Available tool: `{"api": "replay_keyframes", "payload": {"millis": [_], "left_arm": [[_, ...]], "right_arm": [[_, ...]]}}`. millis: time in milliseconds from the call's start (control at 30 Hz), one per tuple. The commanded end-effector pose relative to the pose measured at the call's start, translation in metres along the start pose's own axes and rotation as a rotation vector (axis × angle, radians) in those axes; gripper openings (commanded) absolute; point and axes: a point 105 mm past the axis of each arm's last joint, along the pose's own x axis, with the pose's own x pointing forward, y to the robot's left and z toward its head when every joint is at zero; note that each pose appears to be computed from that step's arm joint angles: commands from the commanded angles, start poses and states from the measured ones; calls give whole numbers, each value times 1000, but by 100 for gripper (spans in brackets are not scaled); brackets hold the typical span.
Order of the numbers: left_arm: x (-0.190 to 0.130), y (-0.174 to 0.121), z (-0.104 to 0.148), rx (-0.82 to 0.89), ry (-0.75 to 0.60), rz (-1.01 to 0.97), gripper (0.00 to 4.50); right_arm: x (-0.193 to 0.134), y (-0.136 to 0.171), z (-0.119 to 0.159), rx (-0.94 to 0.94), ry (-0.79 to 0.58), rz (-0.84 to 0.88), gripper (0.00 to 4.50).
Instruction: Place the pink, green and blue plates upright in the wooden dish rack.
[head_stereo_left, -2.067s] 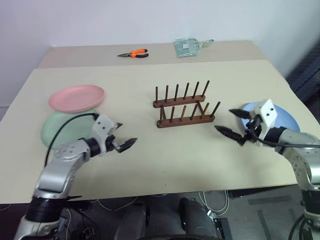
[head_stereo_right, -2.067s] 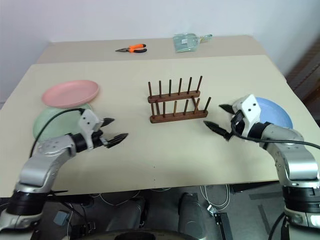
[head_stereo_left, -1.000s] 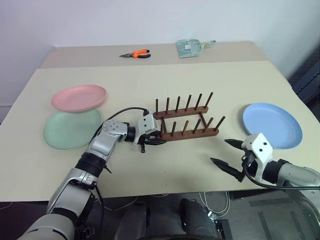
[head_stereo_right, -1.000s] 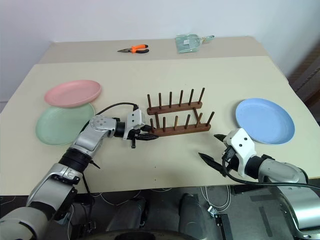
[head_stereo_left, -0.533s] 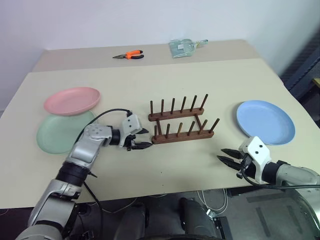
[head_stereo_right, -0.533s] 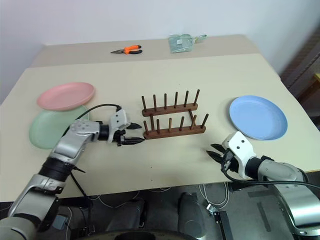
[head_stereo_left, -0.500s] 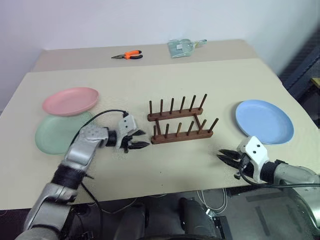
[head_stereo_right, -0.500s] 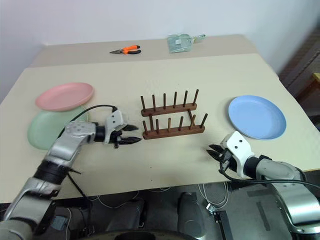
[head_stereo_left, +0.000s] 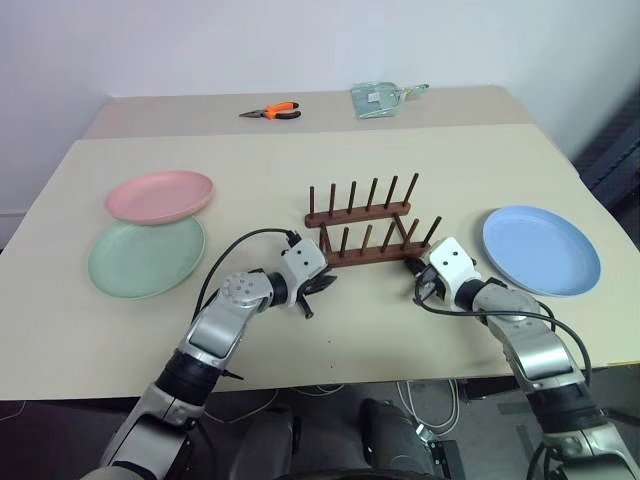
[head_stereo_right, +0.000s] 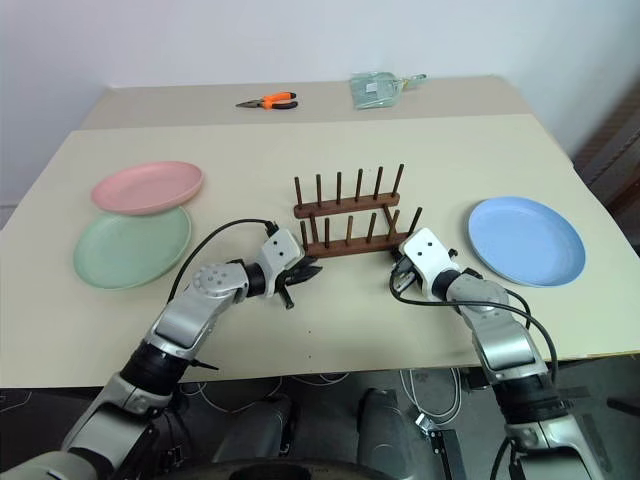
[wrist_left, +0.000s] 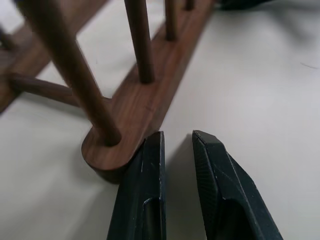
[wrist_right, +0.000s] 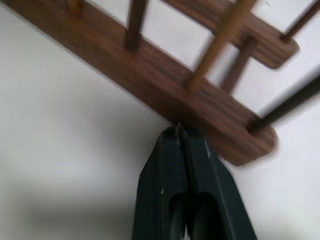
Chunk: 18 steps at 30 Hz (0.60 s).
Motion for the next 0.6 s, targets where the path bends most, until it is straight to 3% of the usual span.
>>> {"api": "replay_keyframes", "payload": {"millis": [33,133,200,300,367,467,533,600], "left_arm": [[-3,20,-24,-21,77,102,88],[-6,21,-24,-18,70,108,88],[-18,22,-19,-57,23,95,83],[-58,45,4,-270,-175,125,176],[-92,77,18,-357,-297,232,277],[-132,130,22,-371,-326,500,429],[-153,159,28,-384,-329,682,446],[-189,194,38,-499,-414,952,446]], "right_arm": [[7,-5,0,-12,-18,-33,0],[8,-6,6,18,-45,-22,0],[3,-1,15,80,-81,45,54],[-10,15,40,91,-171,169,181],[-17,22,49,95,-196,215,288],[-21,29,51,60,-189,242,438],[-22,32,51,62,-185,255,449],[-20,35,49,51,-177,262,449]]}}
